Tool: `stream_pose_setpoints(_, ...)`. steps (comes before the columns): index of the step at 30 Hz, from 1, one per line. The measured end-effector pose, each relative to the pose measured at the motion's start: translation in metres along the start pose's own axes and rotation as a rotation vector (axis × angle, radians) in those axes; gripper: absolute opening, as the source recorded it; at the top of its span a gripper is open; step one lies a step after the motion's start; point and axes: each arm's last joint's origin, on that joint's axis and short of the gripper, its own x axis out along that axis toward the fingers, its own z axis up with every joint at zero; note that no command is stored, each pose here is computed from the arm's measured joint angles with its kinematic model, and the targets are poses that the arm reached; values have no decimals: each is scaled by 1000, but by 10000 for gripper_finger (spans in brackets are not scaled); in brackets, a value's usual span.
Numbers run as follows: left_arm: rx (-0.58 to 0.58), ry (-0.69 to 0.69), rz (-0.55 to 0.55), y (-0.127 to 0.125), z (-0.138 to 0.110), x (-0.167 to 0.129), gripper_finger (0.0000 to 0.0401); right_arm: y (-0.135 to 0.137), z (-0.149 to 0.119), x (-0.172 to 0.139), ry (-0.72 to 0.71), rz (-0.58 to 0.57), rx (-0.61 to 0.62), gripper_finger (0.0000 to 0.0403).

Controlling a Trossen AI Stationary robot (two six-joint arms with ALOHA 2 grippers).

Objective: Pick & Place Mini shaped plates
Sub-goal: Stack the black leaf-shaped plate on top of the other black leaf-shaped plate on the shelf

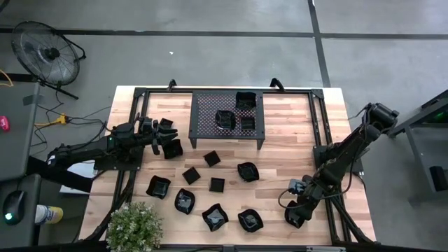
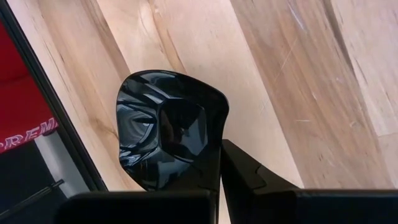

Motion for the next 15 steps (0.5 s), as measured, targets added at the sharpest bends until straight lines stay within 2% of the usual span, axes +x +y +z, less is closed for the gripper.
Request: stream_pose_setpoints(15, 0, 0, 0, 0, 0, 0, 124, 0, -1, 0, 44, 9, -11, 0)
